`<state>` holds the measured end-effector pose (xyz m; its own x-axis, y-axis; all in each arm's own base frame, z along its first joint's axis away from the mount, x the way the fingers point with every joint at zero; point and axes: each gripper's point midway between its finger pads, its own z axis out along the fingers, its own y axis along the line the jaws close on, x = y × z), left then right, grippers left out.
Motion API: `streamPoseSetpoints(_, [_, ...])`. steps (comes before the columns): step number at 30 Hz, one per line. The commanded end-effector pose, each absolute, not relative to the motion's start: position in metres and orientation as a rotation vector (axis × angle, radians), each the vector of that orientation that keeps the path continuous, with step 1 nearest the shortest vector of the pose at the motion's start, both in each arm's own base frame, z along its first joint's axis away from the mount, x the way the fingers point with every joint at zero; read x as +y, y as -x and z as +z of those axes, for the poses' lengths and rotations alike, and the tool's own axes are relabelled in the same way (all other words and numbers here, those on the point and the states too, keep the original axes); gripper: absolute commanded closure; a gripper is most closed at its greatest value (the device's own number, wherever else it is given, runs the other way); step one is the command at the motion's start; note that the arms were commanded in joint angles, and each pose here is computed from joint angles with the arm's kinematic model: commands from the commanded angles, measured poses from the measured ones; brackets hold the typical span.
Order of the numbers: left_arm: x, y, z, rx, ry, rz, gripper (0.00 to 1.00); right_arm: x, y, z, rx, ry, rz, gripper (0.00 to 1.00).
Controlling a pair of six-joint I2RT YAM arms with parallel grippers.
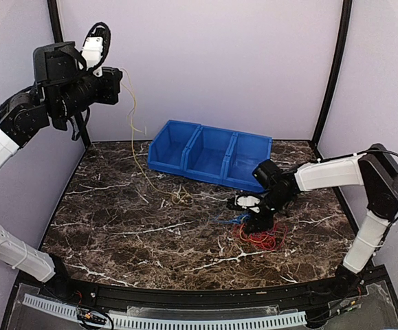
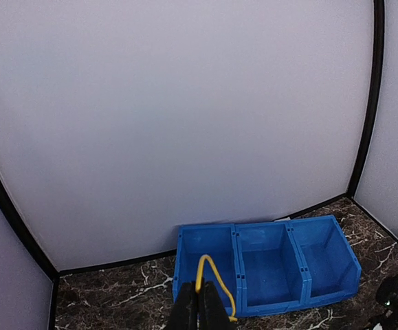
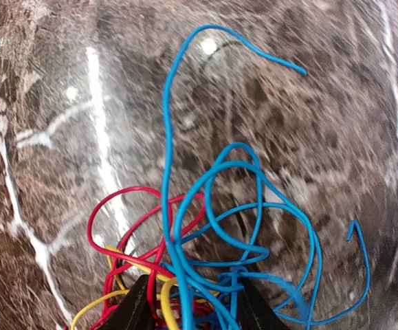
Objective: Untangle the cables
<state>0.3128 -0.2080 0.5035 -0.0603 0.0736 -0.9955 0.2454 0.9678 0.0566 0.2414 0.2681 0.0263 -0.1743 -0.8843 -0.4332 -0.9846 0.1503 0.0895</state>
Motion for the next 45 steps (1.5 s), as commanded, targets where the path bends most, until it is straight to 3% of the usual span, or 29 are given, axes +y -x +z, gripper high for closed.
streamPoseSetpoints(1, [-0.205,-0.310,0.488,1.660,-0.249,-0.238,1.00,0.221,-0.252,0.037,2.233,1.714,0.429,0.62])
streamPoseSetpoints(3, [-0.207,-0.313,0.482,1.673,-0.266,-0.243,1.00,0.201,-0.257,0.044,2.259,1.674,0.398,0.58])
streamPoseSetpoints(7, [-0.215,-0.318,0.468,1.712,-0.298,-0.258,1.00,0.191,-0.251,0.077,2.213,1.712,0.341,0.30])
streamPoseSetpoints(11, [-0.224,-0.312,0.433,1.771,-0.330,-0.327,1.00,0.206,-0.253,0.127,2.120,1.703,0.384,0.23])
streamPoseSetpoints(16, [-0.233,-0.297,0.380,1.849,-0.354,-0.446,1.00,0.230,-0.284,0.162,2.035,1.594,0.358,0.23])
streamPoseSetpoints(22, [-0.238,-0.275,0.322,1.948,-0.411,-0.551,1.00,0.251,-0.350,0.150,2.074,1.469,0.234,0.26])
streamPoseSetpoints(31, [-0.211,-0.251,0.332,1.926,-0.387,-0.556,1.00,0.277,-0.403,0.104,2.137,1.491,0.178,0.29])
streamPoseSetpoints(40, [-0.202,-0.234,0.359,1.869,-0.362,-0.641,1.00,0.292,-0.416,0.074,2.152,1.554,0.136,0.31])
streamPoseSetpoints(42, [-0.202,-0.232,0.367,1.861,-0.370,-0.649,1.00,0.292,-0.415,0.067,2.156,1.576,0.134,0.36])
streamPoseSetpoints(45, [-0.203,-0.230,0.389,1.826,-0.383,-0.655,1.00,0.295,-0.409,0.061,2.139,1.618,0.147,0.50])
